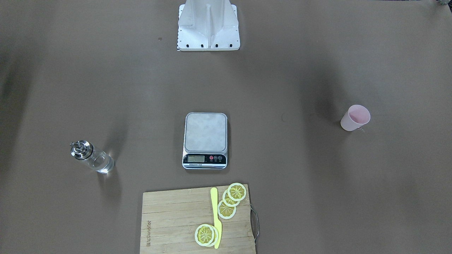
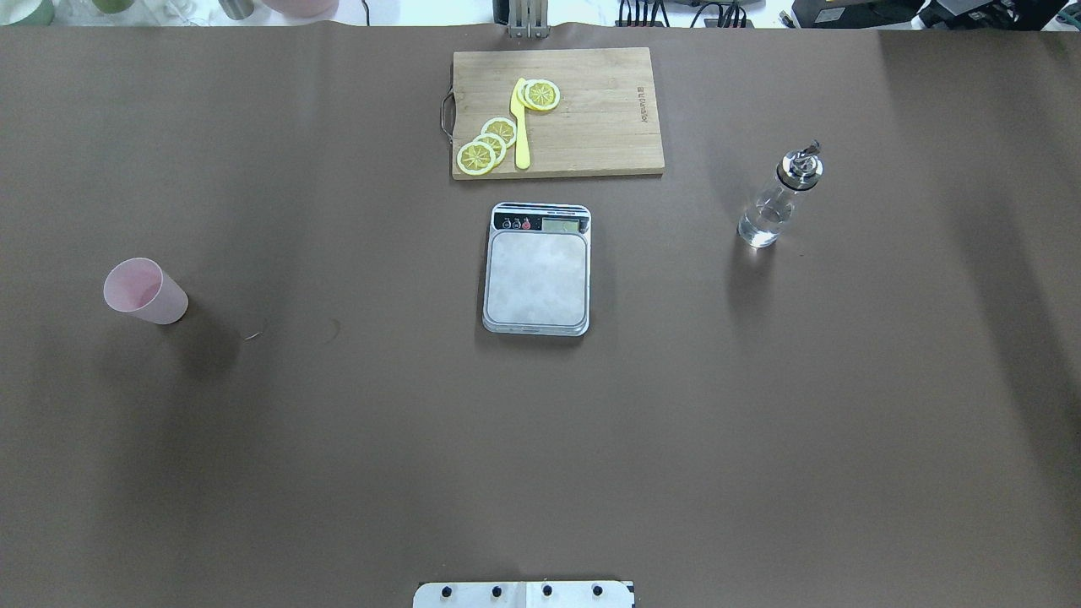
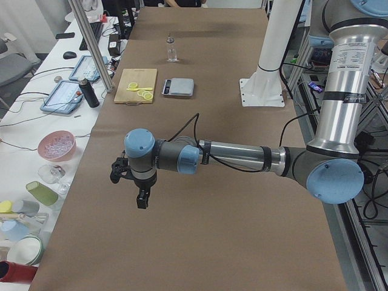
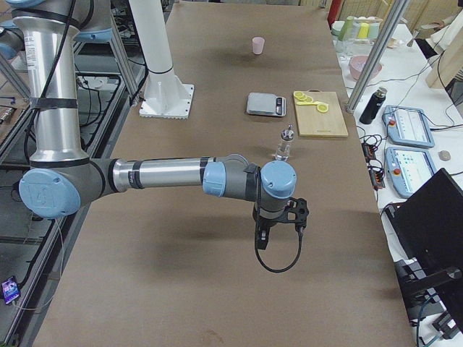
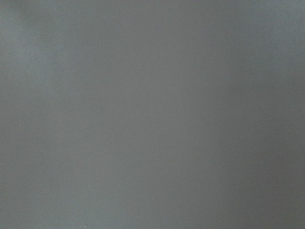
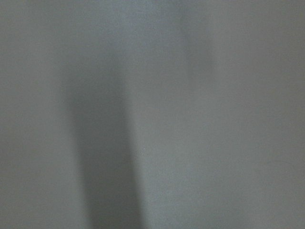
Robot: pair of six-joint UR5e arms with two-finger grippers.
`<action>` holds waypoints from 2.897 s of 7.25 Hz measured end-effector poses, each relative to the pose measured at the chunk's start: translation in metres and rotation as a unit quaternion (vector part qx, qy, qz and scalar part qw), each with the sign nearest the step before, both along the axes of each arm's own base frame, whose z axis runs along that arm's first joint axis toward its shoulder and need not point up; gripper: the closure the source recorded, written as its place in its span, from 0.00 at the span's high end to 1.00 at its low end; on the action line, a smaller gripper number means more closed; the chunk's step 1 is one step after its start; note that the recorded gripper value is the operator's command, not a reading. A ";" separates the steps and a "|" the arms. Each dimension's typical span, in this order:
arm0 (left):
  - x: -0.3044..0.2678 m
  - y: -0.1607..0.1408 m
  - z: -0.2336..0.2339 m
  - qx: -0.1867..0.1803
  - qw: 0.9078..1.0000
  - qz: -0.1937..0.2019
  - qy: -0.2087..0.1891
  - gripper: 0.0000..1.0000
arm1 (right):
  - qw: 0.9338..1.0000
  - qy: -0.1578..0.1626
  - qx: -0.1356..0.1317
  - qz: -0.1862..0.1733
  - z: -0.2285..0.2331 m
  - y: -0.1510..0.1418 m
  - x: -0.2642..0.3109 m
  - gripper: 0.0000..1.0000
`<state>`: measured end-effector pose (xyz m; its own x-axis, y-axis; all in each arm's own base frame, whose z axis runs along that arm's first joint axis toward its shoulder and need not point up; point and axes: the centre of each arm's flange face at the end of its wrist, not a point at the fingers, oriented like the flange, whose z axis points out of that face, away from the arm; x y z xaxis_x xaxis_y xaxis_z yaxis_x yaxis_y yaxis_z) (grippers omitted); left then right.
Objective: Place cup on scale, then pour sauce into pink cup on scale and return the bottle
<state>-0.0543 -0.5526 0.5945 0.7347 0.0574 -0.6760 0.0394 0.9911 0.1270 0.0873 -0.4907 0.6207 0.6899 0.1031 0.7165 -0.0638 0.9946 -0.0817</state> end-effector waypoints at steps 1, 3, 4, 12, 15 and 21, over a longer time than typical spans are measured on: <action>0.024 -0.010 -0.030 -0.006 1.000 -0.016 0.008 0.99 | 1.000 0.000 0.001 0.000 -0.001 0.000 0.000 1.00; 0.118 -0.007 -0.092 -0.036 0.998 -0.032 0.033 0.98 | 1.000 0.000 0.008 0.000 -0.006 -0.001 0.000 1.00; 0.157 0.000 -0.108 -0.042 0.997 -0.035 0.045 0.98 | 1.000 0.000 0.011 0.000 -0.009 -0.002 0.000 1.00; 0.284 0.058 -0.077 -0.055 0.998 -0.023 0.030 0.86 | 1.000 -0.002 0.016 -0.002 -0.014 -0.005 -0.002 1.00; 0.295 0.068 -0.065 -0.063 0.998 -0.012 0.021 0.03 | 1.000 -0.003 0.016 -0.002 -0.014 -0.005 -0.002 1.00; 0.296 0.045 -0.097 -0.108 0.992 -0.046 0.046 0.00 | 0.999 -0.006 0.037 -0.004 -0.035 -0.011 -0.005 1.00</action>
<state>0.2412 -0.5073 0.4979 0.6645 -0.1601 -0.7299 0.1328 0.9865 -0.0955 0.0821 -0.5017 0.5853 0.6812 0.0445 0.7308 -0.0553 0.9984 -0.0092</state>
